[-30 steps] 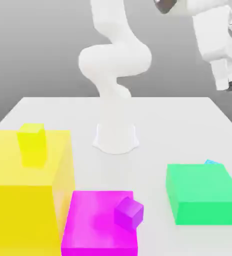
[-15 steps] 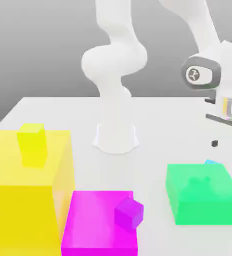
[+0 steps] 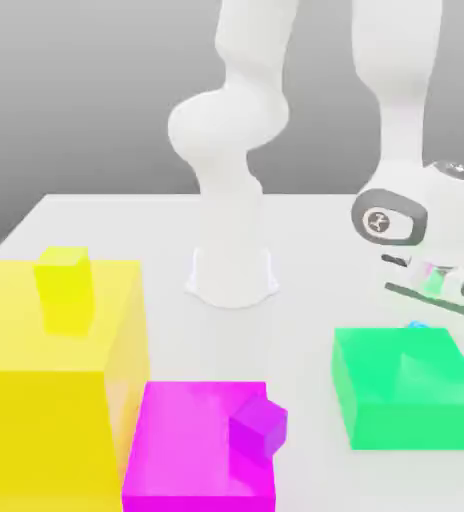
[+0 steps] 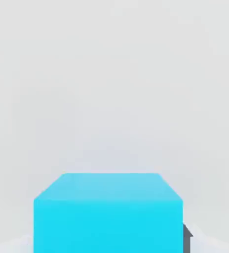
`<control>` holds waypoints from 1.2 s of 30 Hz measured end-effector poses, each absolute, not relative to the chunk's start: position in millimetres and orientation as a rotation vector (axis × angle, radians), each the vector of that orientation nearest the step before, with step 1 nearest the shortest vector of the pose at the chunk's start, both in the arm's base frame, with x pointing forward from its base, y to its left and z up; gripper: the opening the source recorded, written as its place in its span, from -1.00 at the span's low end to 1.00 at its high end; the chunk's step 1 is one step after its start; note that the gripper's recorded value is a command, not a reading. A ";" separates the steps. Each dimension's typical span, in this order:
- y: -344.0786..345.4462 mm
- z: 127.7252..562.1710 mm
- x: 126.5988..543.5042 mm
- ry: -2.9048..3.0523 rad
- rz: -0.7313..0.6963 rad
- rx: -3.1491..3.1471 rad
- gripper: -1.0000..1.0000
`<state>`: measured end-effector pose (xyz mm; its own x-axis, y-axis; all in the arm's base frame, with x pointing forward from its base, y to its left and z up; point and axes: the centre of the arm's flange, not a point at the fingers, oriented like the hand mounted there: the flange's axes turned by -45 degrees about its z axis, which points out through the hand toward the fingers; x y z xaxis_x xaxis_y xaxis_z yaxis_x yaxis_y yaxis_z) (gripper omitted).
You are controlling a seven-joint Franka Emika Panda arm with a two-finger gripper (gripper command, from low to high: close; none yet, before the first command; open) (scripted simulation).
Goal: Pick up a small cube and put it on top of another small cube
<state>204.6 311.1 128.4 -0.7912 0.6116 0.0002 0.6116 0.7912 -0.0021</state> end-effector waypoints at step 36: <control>-184.7 407.7 370.7 -0.727 -0.003 -3.053 1.00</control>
<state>370.7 -184.7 407.7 0.8927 0.4507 0.0024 0.4507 -0.8927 -0.0025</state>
